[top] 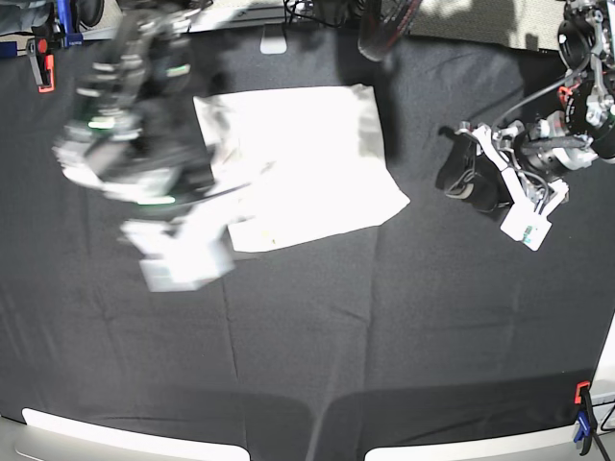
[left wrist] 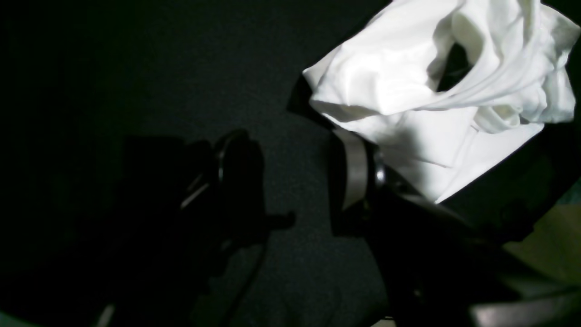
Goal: Layout the t-shirt on the table in an organized manner, then fold the t-shirt properly
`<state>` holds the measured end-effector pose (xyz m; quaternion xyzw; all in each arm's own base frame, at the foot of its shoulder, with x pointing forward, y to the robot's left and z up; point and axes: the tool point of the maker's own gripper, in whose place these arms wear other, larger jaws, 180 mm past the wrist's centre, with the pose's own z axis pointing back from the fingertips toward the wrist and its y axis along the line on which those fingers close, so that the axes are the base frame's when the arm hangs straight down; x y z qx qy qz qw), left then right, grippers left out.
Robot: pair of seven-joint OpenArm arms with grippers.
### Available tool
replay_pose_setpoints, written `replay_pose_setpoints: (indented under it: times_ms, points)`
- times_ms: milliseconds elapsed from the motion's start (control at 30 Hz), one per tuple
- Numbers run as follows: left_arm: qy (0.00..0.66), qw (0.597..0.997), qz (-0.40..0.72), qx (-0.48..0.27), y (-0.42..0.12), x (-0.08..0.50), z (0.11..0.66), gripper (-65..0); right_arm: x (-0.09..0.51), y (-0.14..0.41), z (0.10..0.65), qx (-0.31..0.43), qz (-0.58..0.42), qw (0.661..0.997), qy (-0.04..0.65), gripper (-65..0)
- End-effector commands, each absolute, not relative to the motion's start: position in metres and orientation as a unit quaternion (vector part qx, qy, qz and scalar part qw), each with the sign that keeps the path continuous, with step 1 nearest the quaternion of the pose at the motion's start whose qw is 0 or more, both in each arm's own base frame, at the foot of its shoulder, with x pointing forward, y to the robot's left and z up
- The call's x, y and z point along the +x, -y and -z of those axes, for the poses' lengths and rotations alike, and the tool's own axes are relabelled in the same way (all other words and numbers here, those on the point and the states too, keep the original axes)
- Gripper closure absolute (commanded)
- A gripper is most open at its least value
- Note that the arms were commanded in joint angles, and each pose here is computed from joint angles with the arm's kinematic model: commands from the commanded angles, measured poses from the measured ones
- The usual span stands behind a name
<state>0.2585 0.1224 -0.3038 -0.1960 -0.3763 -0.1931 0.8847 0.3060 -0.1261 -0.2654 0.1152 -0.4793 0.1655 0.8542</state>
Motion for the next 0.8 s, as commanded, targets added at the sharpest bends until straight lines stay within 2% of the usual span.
replay_pose_setpoints:
  times_ms: [0,133,367,467,767]
  points:
    - [0.397,0.875,0.197,-0.197,-0.122,0.264,0.292,-26.2,0.309,0.135,0.254,0.119,-0.158,0.844,0.499,-28.2]
    - [0.397,0.874,0.197,-0.197,-0.122,0.264,0.292,-26.2,0.294,0.152,0.27,0.162,-0.128,0.852,0.481,-28.2]
    - [0.397,0.874,0.197,-0.197,-0.122,0.264,0.292,-26.2,0.27,0.122,0.312,0.215,-0.149,0.87,0.419,-28.2]
    - [0.397,0.874,0.197,-0.197,-0.122,0.264,0.292,-26.2,0.265,0.089,0.311,0.255,-0.183,0.857,0.409,-28.2]
    - [0.397,0.874,0.197,-0.197,-0.122,0.264,0.292,-26.2,0.213,-0.04,0.306,0.385,-0.334,0.79,0.342,-28.2]
